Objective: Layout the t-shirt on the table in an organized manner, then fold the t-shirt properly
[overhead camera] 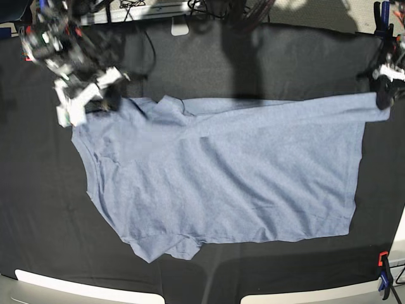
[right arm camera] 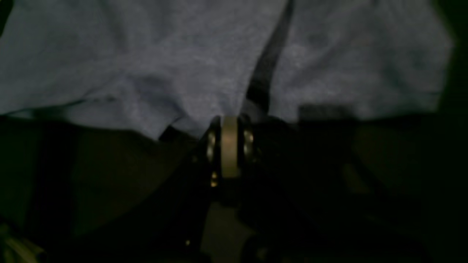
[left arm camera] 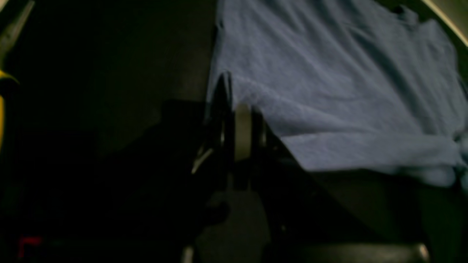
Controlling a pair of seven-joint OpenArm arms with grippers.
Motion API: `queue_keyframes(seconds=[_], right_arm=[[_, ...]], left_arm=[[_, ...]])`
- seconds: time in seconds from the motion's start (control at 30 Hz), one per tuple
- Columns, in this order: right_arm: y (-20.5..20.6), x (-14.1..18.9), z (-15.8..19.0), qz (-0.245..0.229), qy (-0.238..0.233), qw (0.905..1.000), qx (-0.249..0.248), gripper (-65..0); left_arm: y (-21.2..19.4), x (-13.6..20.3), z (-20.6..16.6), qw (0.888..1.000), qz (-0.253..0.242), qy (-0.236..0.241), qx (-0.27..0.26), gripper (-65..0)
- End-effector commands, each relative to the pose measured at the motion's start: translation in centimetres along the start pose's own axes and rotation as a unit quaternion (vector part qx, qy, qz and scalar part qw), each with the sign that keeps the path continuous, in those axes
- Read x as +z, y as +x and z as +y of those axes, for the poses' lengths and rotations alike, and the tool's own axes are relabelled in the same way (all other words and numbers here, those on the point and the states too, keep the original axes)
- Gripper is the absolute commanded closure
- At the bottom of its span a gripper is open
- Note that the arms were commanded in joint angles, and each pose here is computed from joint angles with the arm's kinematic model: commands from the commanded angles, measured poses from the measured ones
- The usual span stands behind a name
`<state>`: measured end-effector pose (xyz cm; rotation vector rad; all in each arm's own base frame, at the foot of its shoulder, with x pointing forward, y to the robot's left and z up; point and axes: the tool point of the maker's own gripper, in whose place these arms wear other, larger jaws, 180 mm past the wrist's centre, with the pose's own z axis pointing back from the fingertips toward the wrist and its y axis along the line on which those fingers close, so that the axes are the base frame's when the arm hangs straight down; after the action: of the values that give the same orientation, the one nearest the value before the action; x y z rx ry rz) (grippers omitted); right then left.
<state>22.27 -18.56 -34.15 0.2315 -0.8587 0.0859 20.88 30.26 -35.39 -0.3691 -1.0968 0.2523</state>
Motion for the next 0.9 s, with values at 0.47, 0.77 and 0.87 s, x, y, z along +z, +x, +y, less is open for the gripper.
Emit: queue_keyframes(seconds=[0.47,0.77,0.87], right_arm=[[-2.8,9.2,2.2,0.022,0.018,0.9995,-0.012,0.0],[-4.3,11.7,5.4,0.051,0.032,0.9976,-0.035,0.0],[-4.7,11.7,5.6,0.058,0.032,0.997,-0.04,0.0]], left_arm=[[1.1,7.6,2.3,0.997,-0.001,0.003,0.071,0.0],[-0.3,8.9,2.7,0.997,0.025,0.018,0.072,0.0],[-0.3,8.9,2.7,0.997,0.025,0.018,0.071,0.0]])
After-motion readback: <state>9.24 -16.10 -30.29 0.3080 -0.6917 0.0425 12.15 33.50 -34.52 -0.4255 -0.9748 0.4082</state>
